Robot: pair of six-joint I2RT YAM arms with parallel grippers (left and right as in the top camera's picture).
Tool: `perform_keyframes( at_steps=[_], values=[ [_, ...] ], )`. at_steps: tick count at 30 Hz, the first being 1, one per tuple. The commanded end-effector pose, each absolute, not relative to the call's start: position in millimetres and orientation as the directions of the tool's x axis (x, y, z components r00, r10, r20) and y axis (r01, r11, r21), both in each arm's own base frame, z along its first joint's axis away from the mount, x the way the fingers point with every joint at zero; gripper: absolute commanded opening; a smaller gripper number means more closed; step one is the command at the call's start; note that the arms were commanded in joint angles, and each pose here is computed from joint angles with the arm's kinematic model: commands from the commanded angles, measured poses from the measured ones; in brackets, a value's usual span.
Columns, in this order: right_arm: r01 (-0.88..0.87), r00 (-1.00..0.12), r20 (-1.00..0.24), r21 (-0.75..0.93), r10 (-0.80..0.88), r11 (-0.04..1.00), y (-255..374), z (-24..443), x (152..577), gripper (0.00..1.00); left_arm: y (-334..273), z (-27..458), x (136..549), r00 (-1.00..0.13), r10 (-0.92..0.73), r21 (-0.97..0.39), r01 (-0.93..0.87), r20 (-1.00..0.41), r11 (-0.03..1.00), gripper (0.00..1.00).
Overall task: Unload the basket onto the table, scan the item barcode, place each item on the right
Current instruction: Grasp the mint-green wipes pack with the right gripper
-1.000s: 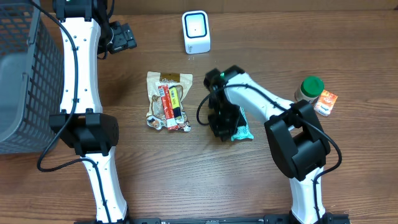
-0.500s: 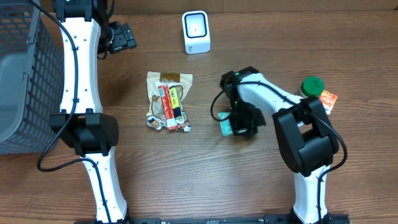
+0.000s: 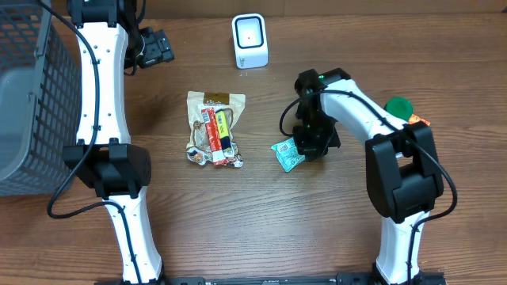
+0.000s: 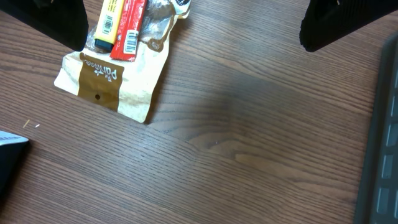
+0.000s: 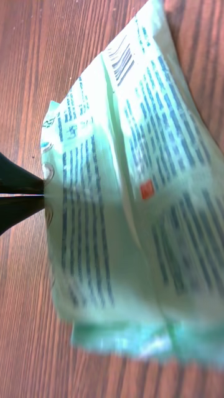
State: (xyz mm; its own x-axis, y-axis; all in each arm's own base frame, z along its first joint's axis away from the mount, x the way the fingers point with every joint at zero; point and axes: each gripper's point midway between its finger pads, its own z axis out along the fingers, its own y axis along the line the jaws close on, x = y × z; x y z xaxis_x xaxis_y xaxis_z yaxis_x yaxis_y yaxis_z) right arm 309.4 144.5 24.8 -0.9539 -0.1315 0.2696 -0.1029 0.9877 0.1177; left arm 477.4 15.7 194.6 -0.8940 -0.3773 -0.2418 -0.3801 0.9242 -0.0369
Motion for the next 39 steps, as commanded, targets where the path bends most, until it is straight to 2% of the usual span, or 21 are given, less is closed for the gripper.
perform_keyframes(
  at_steps=[1, 5, 9, 11, 13, 19, 21, 24, 26, 27, 39],
  values=[
    [-0.104, -0.966, 0.221, 0.155, -0.137, 0.982, 148, 39, 317, 0.04, 12, 192, 478, -0.893, -0.384, -0.042, -0.385, -0.236, 0.922, 1.0],
    [-0.114, -0.968, 0.205, 0.165, -0.147, 0.98, 153, 39, 319, 0.04, 12, 192, 478, -0.893, -0.384, -0.042, -0.385, -0.236, 0.922, 1.0],
    [-0.115, -0.982, 0.121, 0.238, -0.147, 0.964, 167, 50, 339, 0.04, 12, 192, 478, -0.893, -0.384, -0.042, -0.385, -0.236, 0.922, 1.0],
    [-0.106, -0.986, 0.094, 0.259, -0.135, 0.96, 167, 59, 348, 0.07, 12, 192, 478, -0.893, -0.384, -0.042, -0.385, -0.236, 0.922, 1.0],
    [-0.096, -0.987, 0.098, 0.258, -0.125, 0.961, 161, 64, 350, 0.11, 12, 192, 478, -0.893, -0.384, -0.042, -0.385, -0.236, 0.922, 1.0],
    [-0.077, -0.988, 0.111, 0.234, -0.105, 0.969, 151, 62, 349, 0.11, 12, 192, 478, -0.893, -0.384, -0.042, -0.385, -0.236, 0.922, 1.0],
    [-0.066, -0.993, 0.082, 0.209, -0.085, 0.976, 143, 61, 359, 0.17, 12, 192, 478, -0.893, -0.384, -0.042, -0.385, -0.236, 0.922, 1.0],
    [-0.042, -0.999, 0.006, 0.225, -0.045, 0.973, 133, 61, 382, 0.45, 12, 192, 478, -0.893, -0.384, -0.042, -0.385, -0.236, 0.922, 1.0],
    [-0.022, -1.0, -0.026, 0.243, -0.016, 0.97, 125, 62, 394, 0.57, 12, 192, 478, -0.893, -0.384, -0.042, -0.385, -0.236, 0.922, 1.0],
    [-0.012, -1.0, -0.03, 0.257, -0.004, 0.966, 122, 62, 397, 0.6, 12, 192, 478, -0.893, -0.384, -0.042, -0.385, -0.236, 0.922, 1.0],
    [-0.019, -0.999, 0.021, 0.307, -0.026, 0.951, 117, 48, 387, 0.61, 12, 192, 478, -0.893, -0.384, -0.042, -0.385, -0.236, 0.922, 1.0]
  ],
)
